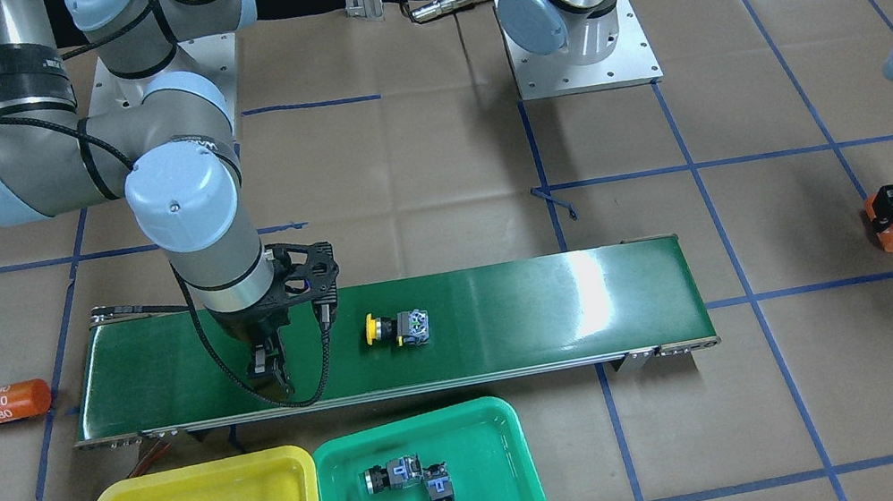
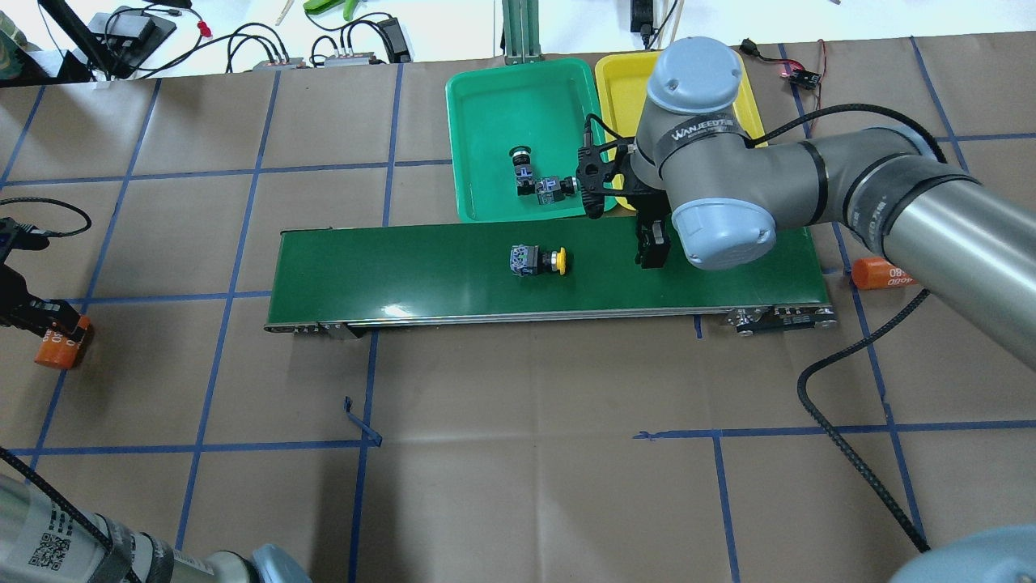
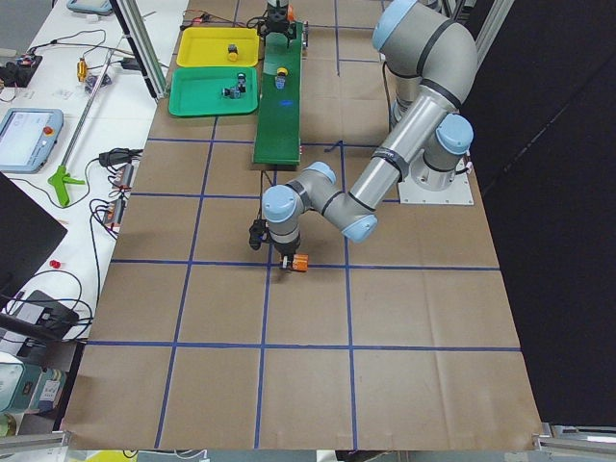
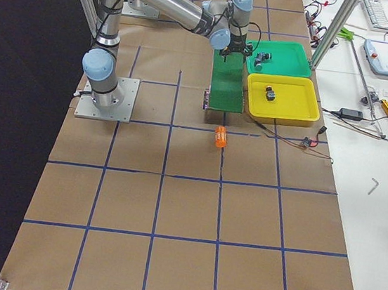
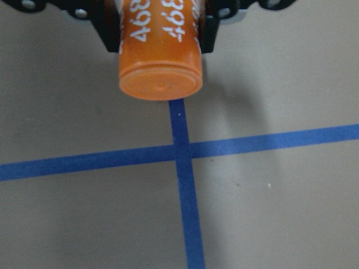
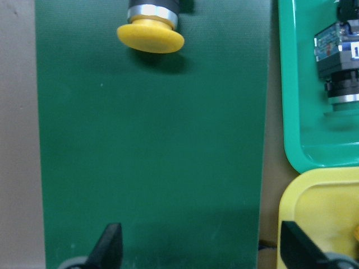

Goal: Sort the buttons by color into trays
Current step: 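Lower right gripper onto belt's yellow button while left reaches for orange cylinder, then lift yellow button with right while left carries orange cylinder to belt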

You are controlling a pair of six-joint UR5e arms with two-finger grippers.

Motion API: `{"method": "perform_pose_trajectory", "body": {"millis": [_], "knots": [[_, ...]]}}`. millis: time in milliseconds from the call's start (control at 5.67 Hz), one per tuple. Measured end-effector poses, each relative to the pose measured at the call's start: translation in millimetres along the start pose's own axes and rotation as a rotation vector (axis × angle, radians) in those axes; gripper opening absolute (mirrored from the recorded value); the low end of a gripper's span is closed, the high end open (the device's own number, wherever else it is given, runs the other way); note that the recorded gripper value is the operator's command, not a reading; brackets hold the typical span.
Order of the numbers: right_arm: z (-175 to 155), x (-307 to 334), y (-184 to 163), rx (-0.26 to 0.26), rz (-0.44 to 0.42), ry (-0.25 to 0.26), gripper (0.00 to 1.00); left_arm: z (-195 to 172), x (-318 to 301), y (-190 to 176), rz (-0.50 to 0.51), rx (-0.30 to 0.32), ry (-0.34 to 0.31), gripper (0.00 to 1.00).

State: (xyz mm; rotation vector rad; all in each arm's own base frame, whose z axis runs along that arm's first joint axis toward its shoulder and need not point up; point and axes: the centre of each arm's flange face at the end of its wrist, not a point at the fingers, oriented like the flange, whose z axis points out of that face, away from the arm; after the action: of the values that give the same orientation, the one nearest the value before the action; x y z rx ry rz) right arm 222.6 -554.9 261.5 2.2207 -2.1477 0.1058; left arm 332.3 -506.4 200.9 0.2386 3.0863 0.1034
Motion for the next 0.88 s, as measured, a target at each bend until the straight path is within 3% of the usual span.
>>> {"method": "perform_pose_trajectory", "body": {"millis": [353, 706, 882], "knots": [[18.8, -15.1, -2.0, -0.004, 0.023, -0.039, 1.0, -38.9, 38.2, -25.2, 0.241, 0.018, -0.011, 0.05], [7.9, -11.8, -3.3, -0.004, 0.037, -0.019, 1.0, -85.2, 112.2, -50.8, 0.597, 0.05, -0.021, 0.06], [0.4, -9.3, -2.7, -0.006, 0.034, -0.007, 0.84, -101.8, 162.0, -62.1, 0.772, 0.054, -0.026, 0.06]]}}
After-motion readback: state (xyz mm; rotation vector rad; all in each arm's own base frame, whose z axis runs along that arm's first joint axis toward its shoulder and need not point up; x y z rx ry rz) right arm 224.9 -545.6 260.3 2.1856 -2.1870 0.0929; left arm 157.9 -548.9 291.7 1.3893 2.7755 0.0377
